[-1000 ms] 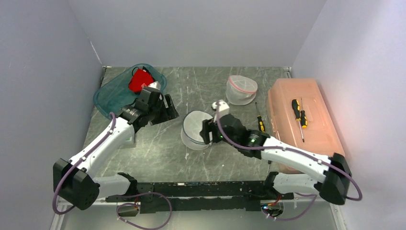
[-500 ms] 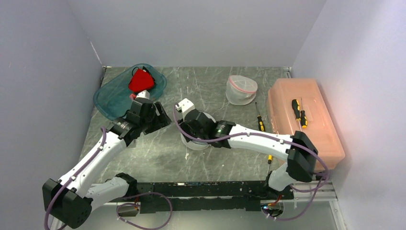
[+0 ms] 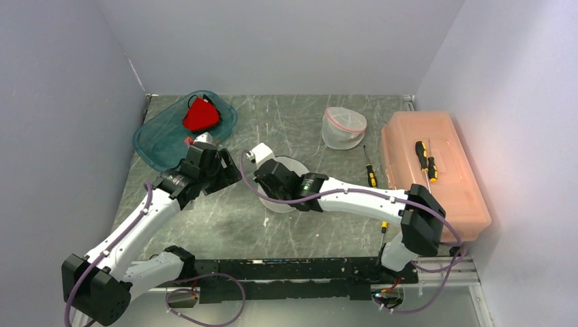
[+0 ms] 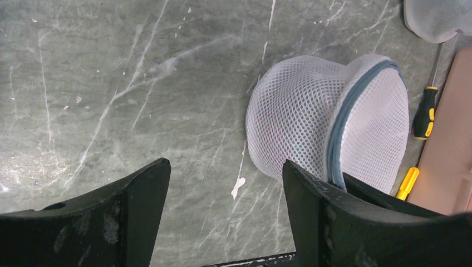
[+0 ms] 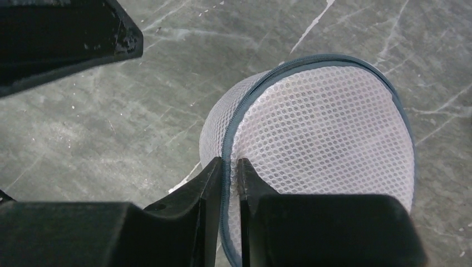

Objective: Unzip the laundry bag and remove the bra
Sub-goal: Open the laundry bag at the center of the board.

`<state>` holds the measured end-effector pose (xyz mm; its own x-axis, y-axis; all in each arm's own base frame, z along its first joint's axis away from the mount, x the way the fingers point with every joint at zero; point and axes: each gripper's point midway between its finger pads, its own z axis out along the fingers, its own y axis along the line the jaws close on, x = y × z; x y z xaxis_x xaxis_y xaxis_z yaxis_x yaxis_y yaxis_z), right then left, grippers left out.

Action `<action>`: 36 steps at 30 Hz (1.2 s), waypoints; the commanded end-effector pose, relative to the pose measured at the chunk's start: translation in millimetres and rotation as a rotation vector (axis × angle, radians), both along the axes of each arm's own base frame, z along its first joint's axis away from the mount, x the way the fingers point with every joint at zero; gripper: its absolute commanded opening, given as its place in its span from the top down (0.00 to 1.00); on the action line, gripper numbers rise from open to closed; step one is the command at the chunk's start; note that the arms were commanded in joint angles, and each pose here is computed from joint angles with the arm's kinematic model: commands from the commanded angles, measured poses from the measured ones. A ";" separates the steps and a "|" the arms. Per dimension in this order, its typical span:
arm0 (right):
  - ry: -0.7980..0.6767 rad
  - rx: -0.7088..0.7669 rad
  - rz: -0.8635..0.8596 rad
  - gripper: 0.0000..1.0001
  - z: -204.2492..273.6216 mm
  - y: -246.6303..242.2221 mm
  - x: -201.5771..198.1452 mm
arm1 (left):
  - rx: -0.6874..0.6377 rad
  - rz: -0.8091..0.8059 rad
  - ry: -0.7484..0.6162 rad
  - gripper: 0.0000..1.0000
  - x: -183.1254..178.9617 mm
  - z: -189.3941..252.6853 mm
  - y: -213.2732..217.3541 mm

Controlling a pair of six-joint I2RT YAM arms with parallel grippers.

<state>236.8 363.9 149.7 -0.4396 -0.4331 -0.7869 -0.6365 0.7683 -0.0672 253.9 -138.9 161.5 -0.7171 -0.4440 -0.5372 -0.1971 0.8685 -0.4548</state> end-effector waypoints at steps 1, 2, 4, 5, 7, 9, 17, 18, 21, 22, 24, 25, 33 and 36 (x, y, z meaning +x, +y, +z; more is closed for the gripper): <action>-0.070 0.091 -0.037 0.81 32.1 -6.7 -1.3 | -0.031 -0.012 -0.048 0.22 5.4 14.4 -3.6; -0.071 0.097 -0.040 0.81 32.1 -9.6 -2.5 | -0.032 -0.014 -0.050 0.22 6.5 15.7 -4.5; -0.074 0.108 -0.049 0.82 29.5 -15.9 -5.2 | -0.033 -0.021 -0.050 0.22 9.5 16.5 -6.7; -0.079 0.120 -0.053 0.84 30.9 -18.2 -6.2 | -0.035 -0.023 -0.049 0.22 10.8 16.9 -7.8; -0.086 0.140 -0.056 0.86 34.0 -22.1 -8.1 | -0.045 -0.031 -0.050 0.22 13.3 17.2 -11.3; -0.092 0.156 -0.067 0.93 37.2 -26.6 -8.9 | -0.061 -0.049 -0.055 0.22 16.1 17.8 -16.4; -0.160 0.343 -0.073 1.00 61.7 -49.0 -19.6 | -0.207 -0.228 -0.191 0.10 27.8 42.9 -55.2; -0.164 0.358 -0.073 1.00 63.5 -51.5 -21.0 | -0.219 -0.244 -0.208 0.08 28.9 46.0 -58.5; -0.167 0.368 -0.071 1.00 61.7 -58.4 -24.7 | -0.236 -0.292 -0.242 0.06 35.3 50.7 -67.9; -0.165 0.369 -0.071 1.00 59.5 -60.9 -26.0 | -0.236 -0.314 -0.248 0.06 38.3 53.0 -71.9; -0.170 0.381 -0.066 1.00 57.7 -64.1 -27.9 | -0.225 -0.383 -0.252 0.06 44.1 56.3 -81.6; -0.174 0.383 -0.063 1.00 57.1 -66.2 -29.1 | -0.201 -0.427 -0.229 0.06 47.3 49.2 -86.2; -0.200 0.410 -0.047 1.00 65.3 -79.2 -35.3 | -0.045 -0.632 -0.136 0.07 55.2 27.2 -92.5; -0.203 0.431 -0.024 1.00 65.4 -82.9 -41.1 | -0.035 -0.740 -0.145 0.07 54.7 26.5 -100.2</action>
<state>200.0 280.7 198.1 -0.3052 -0.1035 -0.9466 -0.5986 0.7940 0.1061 311.5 -230.4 174.1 -0.8070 -0.0461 -0.5888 0.3234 0.7997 -0.5058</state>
